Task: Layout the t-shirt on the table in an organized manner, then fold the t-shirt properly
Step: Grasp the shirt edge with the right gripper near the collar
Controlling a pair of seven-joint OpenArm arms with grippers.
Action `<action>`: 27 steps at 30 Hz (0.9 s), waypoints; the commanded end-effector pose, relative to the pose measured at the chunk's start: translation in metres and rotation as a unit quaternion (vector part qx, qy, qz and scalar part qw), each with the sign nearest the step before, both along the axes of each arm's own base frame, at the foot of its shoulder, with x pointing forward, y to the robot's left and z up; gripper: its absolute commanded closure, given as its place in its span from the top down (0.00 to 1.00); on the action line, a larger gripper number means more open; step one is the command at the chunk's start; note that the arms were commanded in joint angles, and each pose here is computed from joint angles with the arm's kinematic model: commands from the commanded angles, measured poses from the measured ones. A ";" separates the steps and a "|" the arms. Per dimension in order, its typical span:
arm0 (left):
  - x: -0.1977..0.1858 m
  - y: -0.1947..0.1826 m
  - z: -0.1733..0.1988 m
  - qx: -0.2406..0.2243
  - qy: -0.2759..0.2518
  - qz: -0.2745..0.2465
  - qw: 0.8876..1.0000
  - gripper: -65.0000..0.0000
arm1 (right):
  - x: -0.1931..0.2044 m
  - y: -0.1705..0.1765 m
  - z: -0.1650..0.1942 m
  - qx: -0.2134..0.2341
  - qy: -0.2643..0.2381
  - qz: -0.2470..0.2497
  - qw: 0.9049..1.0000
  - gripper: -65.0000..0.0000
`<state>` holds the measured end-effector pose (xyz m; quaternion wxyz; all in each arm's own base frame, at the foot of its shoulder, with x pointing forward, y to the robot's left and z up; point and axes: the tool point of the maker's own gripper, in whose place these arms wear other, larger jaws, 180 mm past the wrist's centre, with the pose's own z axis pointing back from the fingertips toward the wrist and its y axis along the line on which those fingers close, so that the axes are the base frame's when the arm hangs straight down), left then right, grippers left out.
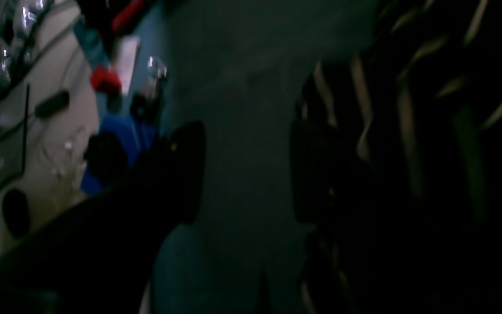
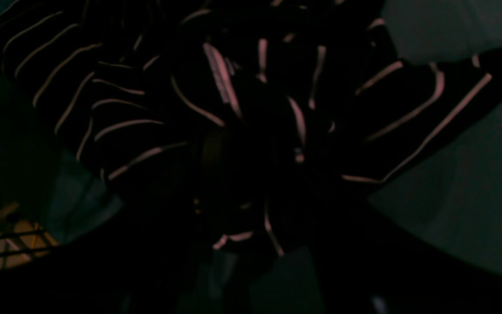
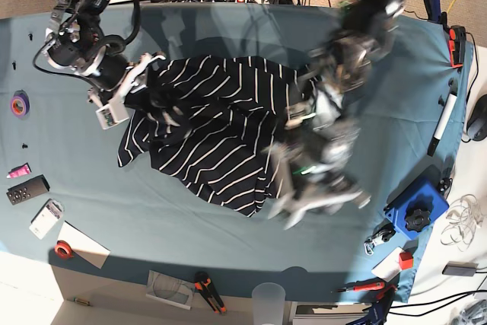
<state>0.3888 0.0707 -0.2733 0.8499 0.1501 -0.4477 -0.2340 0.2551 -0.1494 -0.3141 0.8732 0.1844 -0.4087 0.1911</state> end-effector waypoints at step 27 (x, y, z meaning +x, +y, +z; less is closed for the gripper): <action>-0.077 0.099 -0.023 -0.059 0.041 0.075 0.995 0.49 | 0.052 -0.131 0.078 -0.062 -0.142 -0.246 0.957 0.00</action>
